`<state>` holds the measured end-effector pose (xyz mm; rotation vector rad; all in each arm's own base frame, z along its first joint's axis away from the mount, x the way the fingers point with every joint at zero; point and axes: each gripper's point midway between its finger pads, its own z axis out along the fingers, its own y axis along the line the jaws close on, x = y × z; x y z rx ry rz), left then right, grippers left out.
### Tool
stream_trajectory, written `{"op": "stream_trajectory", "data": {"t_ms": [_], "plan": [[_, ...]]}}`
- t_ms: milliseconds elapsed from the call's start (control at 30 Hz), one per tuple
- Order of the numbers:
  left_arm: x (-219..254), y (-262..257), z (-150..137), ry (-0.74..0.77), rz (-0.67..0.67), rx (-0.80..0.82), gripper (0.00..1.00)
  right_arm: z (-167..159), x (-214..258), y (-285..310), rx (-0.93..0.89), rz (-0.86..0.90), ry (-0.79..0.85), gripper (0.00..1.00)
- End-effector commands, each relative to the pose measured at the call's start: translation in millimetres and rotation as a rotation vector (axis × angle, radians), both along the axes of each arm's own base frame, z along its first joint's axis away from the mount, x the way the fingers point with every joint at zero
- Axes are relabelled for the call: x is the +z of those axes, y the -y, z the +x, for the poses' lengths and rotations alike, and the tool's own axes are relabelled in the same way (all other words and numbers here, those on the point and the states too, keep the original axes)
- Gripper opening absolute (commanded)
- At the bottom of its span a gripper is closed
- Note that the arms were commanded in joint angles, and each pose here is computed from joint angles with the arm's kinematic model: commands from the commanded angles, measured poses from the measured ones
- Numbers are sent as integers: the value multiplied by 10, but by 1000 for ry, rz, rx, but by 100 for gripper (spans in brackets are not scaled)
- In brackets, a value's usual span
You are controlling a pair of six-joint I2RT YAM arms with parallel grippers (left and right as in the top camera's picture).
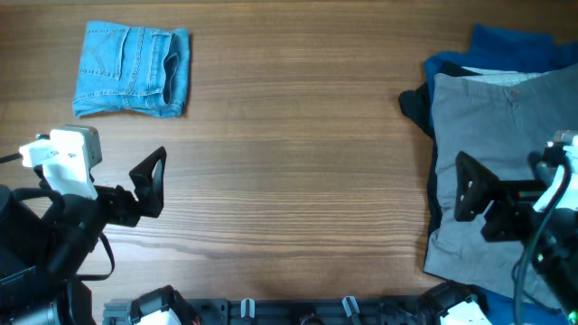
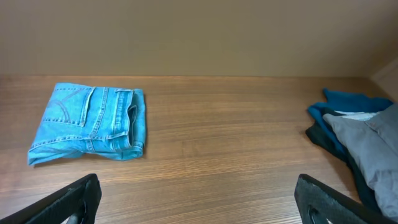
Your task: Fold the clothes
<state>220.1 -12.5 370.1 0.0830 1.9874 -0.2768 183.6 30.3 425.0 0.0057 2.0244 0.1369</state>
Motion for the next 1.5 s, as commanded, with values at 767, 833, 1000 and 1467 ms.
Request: {"op": "stream_trajectory", "data": {"t_ms": [767, 833, 1000, 1467], "plan": [[46, 2, -10, 15, 28, -7, 100, 594, -2396, -74, 105, 11, 498, 100], [46, 2, -10, 15, 27, -6, 100, 597, -2472, -73, 105, 11, 467, 100], [46, 2, -10, 15, 28, -7, 100, 603, -2491, -74, 105, 12, 458, 100], [144, 101, -181, 75, 76, -17, 100, 603, -2492, -74, 105, 11, 457, 100]]}}
